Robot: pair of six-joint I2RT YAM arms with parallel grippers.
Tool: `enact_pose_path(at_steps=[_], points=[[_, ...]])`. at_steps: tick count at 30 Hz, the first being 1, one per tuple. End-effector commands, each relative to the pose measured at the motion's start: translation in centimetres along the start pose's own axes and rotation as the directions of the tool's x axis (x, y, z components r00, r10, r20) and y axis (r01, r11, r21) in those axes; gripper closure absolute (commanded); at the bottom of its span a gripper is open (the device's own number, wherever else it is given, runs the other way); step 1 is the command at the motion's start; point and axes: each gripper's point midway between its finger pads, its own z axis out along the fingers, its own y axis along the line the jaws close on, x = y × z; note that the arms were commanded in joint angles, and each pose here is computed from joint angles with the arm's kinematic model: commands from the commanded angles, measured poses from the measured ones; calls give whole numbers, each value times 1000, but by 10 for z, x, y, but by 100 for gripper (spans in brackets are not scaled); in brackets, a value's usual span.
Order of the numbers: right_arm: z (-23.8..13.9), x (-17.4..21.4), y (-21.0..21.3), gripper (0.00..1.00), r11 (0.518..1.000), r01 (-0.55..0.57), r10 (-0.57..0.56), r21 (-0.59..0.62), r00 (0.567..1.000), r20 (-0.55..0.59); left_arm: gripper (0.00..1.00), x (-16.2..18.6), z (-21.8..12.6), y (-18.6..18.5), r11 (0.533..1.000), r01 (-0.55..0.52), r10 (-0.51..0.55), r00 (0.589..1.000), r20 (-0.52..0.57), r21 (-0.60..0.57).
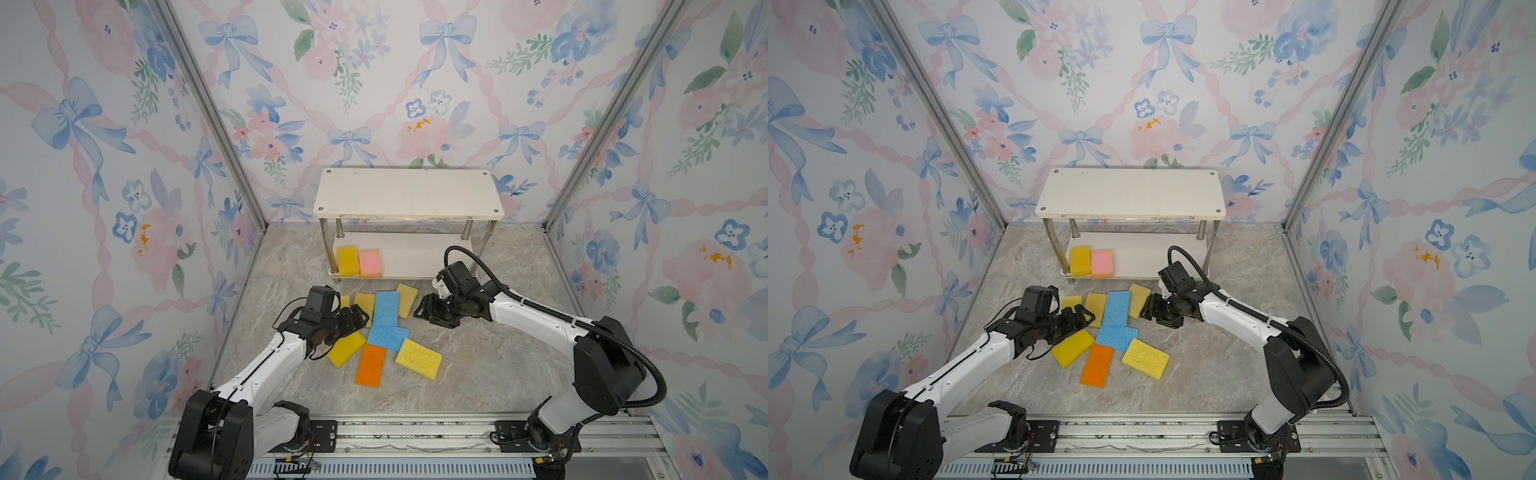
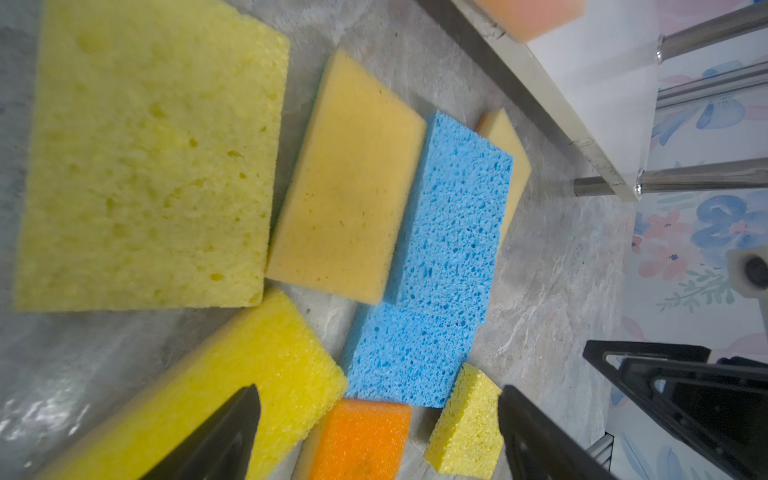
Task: Place and organize the cleaning sponges onto the shelf
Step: 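Move the right gripper back over the pile to the small yellow cellulose sponge, then close the right gripper on the small yellow cellulose sponge and lift it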
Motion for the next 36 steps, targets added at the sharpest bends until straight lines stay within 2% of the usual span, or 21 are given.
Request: enact_pose_path(at_steps=[1, 2, 5, 8, 17, 21, 27, 32, 36], points=[[-8, 44, -2, 37, 968, 250, -250, -18, 954, -164, 8, 1, 2, -17, 997, -42, 43, 999, -27, 66], [-9, 53, -3, 37, 945, 327, -325, -23, 925, -199, 8, 2, 3, -17, 997, -44, 46, 998, -35, 68], [-8, 68, -10, 37, 883, 469, -458, -32, 843, -284, 8, 6, 4, -14, 997, -46, 49, 998, -44, 68], [-1, 74, -16, 37, 841, 537, -525, -60, 786, -327, 7, 10, 3, -11, 997, -37, 41, 998, -50, 68], [26, 66, -24, 37, 776, 626, -601, -81, 695, -395, 6, 22, -1, -3, 996, -13, 19, 998, -64, 83], [33, 62, -24, 37, 753, 651, -625, -93, 664, -411, 6, 25, -2, -3, 996, -12, 18, 998, -66, 90], [48, 68, -28, 37, 748, 650, -629, -134, 630, -456, 6, 27, -4, 0, 996, -2, 9, 998, -69, 93], [58, 65, -33, 39, 754, 644, -620, -127, 637, -458, 6, 28, -4, 1, 996, 0, 7, 997, -72, 94], [62, 66, -35, 44, 759, 638, -615, -132, 635, -468, 6, 29, -2, 2, 996, -2, 9, 997, -77, 91]])
